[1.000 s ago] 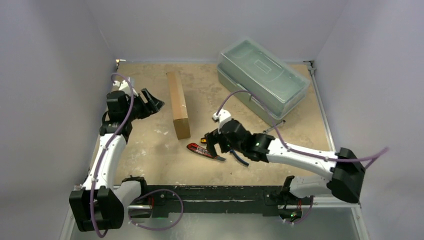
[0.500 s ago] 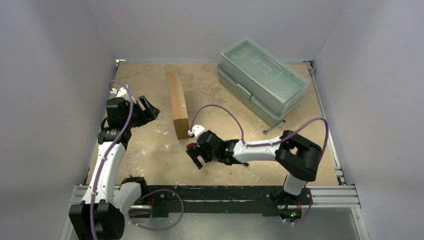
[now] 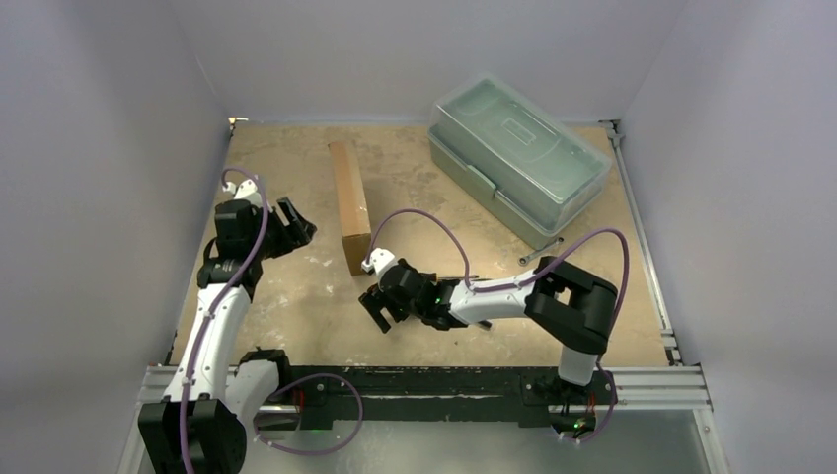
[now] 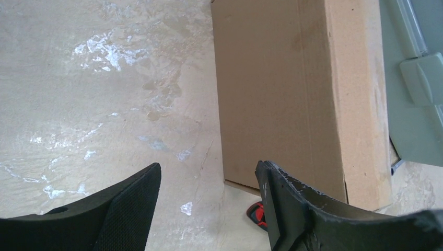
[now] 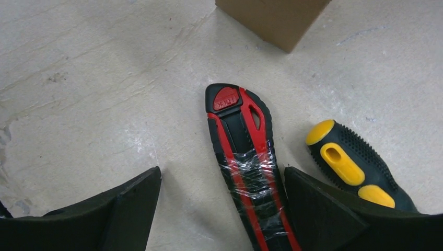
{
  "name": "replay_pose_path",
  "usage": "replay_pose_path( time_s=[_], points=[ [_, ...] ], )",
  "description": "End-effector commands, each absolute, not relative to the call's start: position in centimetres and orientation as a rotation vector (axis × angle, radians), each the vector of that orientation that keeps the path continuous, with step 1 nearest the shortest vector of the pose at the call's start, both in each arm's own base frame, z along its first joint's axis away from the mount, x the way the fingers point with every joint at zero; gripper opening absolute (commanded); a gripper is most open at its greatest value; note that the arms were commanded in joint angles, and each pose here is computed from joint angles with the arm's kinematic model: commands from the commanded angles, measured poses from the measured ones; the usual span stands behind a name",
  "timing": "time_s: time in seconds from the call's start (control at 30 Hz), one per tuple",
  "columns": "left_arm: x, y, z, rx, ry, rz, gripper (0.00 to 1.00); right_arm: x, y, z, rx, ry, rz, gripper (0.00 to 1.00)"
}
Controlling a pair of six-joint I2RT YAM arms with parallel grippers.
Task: Unpack the express box
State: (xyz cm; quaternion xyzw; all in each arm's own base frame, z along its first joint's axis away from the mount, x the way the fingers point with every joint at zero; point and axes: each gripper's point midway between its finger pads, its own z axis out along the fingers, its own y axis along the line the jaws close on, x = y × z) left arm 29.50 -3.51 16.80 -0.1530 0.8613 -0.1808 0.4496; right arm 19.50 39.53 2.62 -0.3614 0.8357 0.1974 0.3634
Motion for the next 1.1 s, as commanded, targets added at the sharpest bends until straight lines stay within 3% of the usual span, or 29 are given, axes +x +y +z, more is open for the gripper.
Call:
replay_pose_path(
  time_s=[0.0,0.2,0.4,0.67,0.83,1.07],
  points=[
    [30.3,-3.8,16.8,-0.331,2.109,-0.458,0.67,20.0,38.4,2.0,-0.787,2.154,0.359,0.87],
    [30.4,-4.0,16.8,-0.322,2.11,-0.471,0.66,19.0,37.4,0.6,-0.704,2.21,0.255,0.61],
    [30.6,-4.4,16.9,-0.298,2.114,-0.498,0.66,16.8,38.7,0.6,-0.756,2.272,0.39,0.3],
    [30.5,-2.6,17.9,-0.325,2.09,-0.373,0.74,16.9,39.5,2.8,-0.696,2.225,0.464,0.01],
    [31.2,-0.6,21.3,-0.347,2.09,-0.206,0.77,18.2,39.1,7.8,-0.493,2.176,0.511,0.0],
    [32.6,-2.5,30.9,-0.279,1.942,-0.316,0.83,17.5,37.7,13.7,-0.467,2.1,0.627,0.0]
  ],
)
